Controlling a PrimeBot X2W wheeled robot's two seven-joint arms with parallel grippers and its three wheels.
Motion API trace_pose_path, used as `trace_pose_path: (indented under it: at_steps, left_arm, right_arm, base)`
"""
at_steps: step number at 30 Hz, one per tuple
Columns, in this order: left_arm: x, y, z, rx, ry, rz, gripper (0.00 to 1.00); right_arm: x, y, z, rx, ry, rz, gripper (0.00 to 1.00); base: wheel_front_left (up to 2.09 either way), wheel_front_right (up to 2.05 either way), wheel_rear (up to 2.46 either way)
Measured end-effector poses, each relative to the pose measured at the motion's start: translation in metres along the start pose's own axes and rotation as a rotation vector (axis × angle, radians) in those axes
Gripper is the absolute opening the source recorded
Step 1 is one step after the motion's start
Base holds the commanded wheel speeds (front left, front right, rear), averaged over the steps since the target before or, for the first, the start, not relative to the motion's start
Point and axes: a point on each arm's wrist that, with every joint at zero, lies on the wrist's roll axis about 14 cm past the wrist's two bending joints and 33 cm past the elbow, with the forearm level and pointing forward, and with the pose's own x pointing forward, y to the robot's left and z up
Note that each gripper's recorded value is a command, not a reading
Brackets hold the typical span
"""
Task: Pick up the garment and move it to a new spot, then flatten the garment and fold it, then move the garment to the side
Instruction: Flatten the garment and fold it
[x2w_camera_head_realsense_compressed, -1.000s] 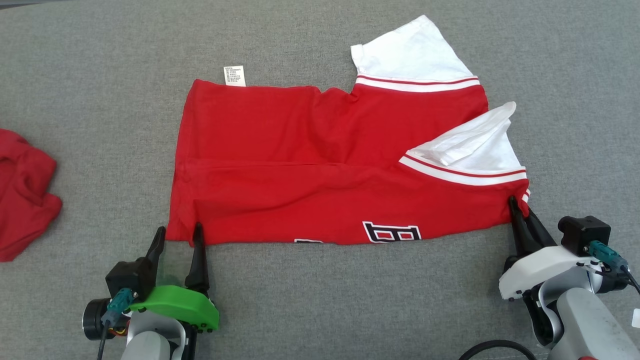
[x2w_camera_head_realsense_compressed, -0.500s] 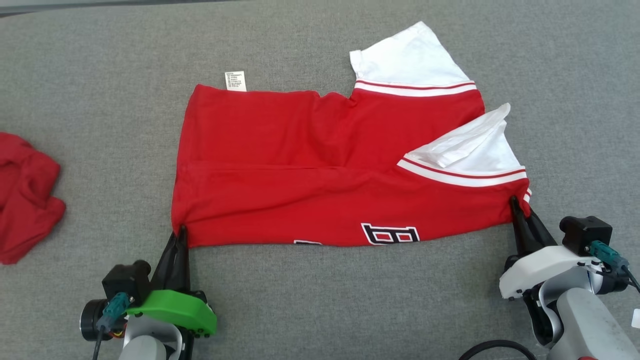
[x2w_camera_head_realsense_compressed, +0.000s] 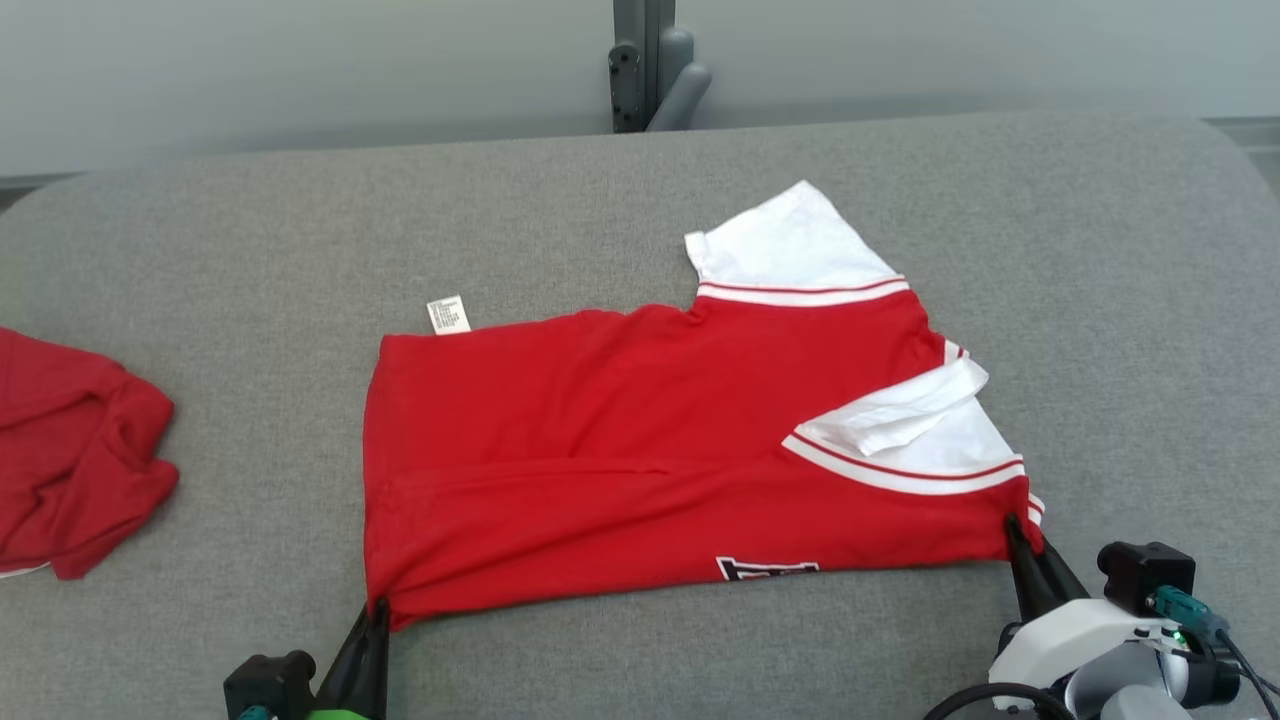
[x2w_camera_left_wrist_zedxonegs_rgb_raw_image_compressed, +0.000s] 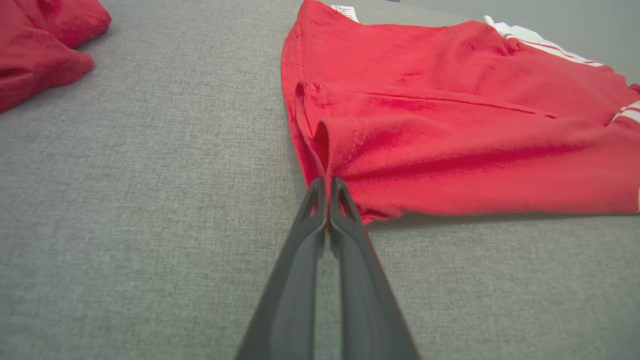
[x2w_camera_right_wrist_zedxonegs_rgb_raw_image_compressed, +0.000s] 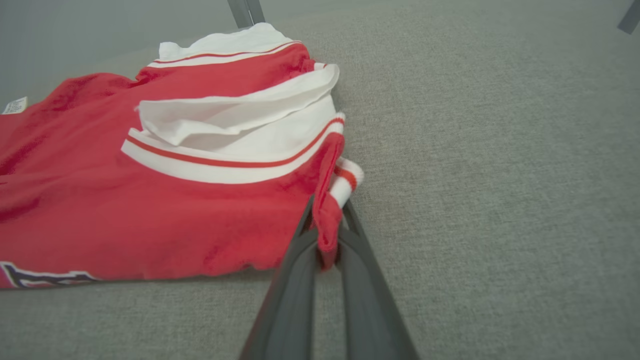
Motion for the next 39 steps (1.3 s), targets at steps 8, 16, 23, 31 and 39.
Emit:
trace_pose_path:
  at_steps: [8, 16, 23, 31, 39]
  left_arm:
    - [-0.018, 0.002, 0.006, 0.013, -0.017, -0.045, 0.00]
    - [-0.023, 0.008, -0.008, 0.017, 0.031, -0.035, 1.00]
    - [-0.020, 0.035, -0.001, 0.059, 0.006, 0.086, 1.00]
    - [0.005, 0.026, 0.023, 0.087, -0.056, 0.072, 1.00]
    - [0.067, 0.000, 0.068, 0.136, -0.143, -0.021, 1.00]
  right_arm:
    - [-0.027, -0.007, 0.002, 0.015, -0.025, -0.022, 0.00]
    - [-0.031, -0.013, -0.013, 0.014, 0.021, -0.042, 1.00]
    - [-0.019, -0.029, 0.008, -0.026, -0.035, -0.086, 1.00]
    - [0.009, -0.010, 0.038, -0.054, -0.115, -0.035, 1.00]
    - [0.062, 0.020, 0.084, -0.121, -0.210, 0.073, 1.00]
  base:
    - [0.00, 0.00, 0.00]
    - [0.00, 0.00, 0.00]
    - [0.00, 0.00, 0.00]
    - [0.00, 0.00, 0.00]
    - [0.00, 0.00, 0.00]
